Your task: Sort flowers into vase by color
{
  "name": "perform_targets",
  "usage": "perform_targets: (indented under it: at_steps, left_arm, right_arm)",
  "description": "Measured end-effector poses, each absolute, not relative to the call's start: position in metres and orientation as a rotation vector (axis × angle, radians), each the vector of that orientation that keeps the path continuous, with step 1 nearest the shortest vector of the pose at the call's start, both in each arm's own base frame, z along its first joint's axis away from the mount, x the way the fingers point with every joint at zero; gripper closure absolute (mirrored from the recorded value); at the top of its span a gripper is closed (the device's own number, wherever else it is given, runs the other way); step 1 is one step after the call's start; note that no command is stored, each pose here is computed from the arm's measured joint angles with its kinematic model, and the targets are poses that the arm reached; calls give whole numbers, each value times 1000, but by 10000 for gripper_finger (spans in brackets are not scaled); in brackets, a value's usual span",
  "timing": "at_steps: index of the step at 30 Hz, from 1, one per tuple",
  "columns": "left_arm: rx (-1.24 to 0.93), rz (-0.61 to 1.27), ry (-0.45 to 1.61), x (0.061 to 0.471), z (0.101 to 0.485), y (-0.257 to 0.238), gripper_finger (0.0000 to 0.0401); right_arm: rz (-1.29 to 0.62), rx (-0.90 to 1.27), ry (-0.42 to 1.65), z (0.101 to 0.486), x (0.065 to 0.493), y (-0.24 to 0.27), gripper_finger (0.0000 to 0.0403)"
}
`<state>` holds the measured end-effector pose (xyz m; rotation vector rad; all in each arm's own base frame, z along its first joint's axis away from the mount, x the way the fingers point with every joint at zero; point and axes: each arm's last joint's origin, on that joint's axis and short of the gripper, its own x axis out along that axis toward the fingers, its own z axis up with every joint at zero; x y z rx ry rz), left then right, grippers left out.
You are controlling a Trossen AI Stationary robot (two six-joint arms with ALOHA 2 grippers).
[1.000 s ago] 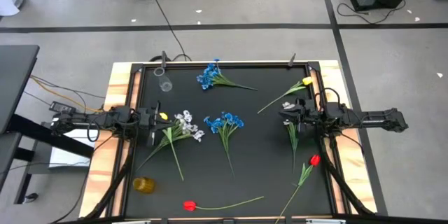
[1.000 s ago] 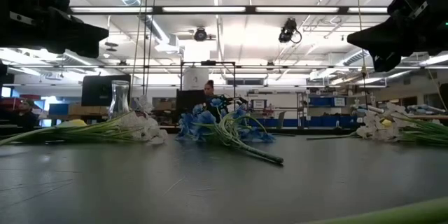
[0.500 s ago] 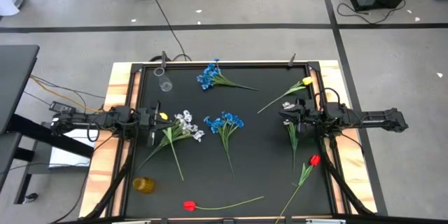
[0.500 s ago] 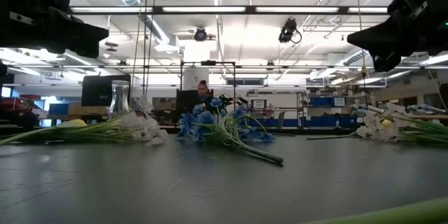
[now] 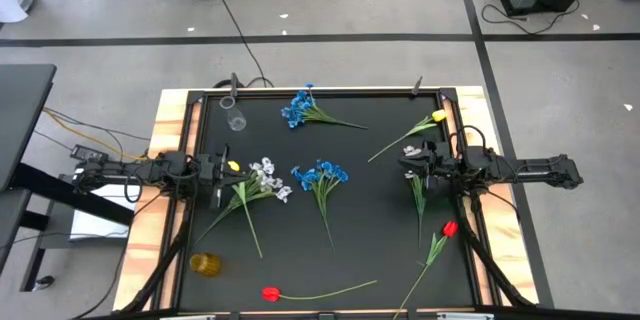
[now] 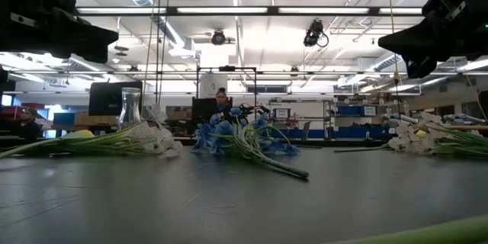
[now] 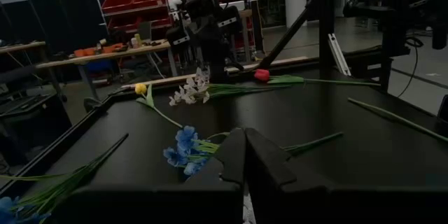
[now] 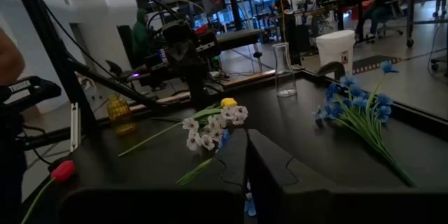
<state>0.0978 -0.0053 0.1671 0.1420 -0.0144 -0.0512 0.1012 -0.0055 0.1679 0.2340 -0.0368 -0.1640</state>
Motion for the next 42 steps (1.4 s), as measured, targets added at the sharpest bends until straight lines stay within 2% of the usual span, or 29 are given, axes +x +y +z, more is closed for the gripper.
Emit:
perform_targets:
  at_steps: [7, 16, 20, 26, 28, 32, 37, 42]
  left_arm:
    - [356, -34, -28, 98, 168, -4, 385]
    - [335, -29, -59, 98, 171, -4, 385]
    - [115, 15, -83, 98, 174, -3, 385]
    - [-533, 243, -148, 96, 174, 4, 385]
    - [-669, 290, -194, 96, 175, 6, 385]
    - [-712, 370, -225, 95, 174, 8, 385]
    - [-908, 350, -297, 95, 177, 9, 385]
    - [-940, 345, -308, 95, 177, 9, 385]
  right_arm:
    - [-164, 234, -37, 168, 101, -6, 383]
    - [-164, 234, -36, 168, 101, -6, 383]
    - [-164, 234, -36, 168, 101, -6, 383]
    - [-164, 234, -37, 168, 101, -6, 383]
    - [-164, 234, -37, 168, 101, -6, 383]
    - [-164, 234, -37, 168, 101, -6, 383]
    - [-164, 234, -37, 168, 101, -6, 383]
    - [-164, 234, -37, 168, 101, -6, 383]
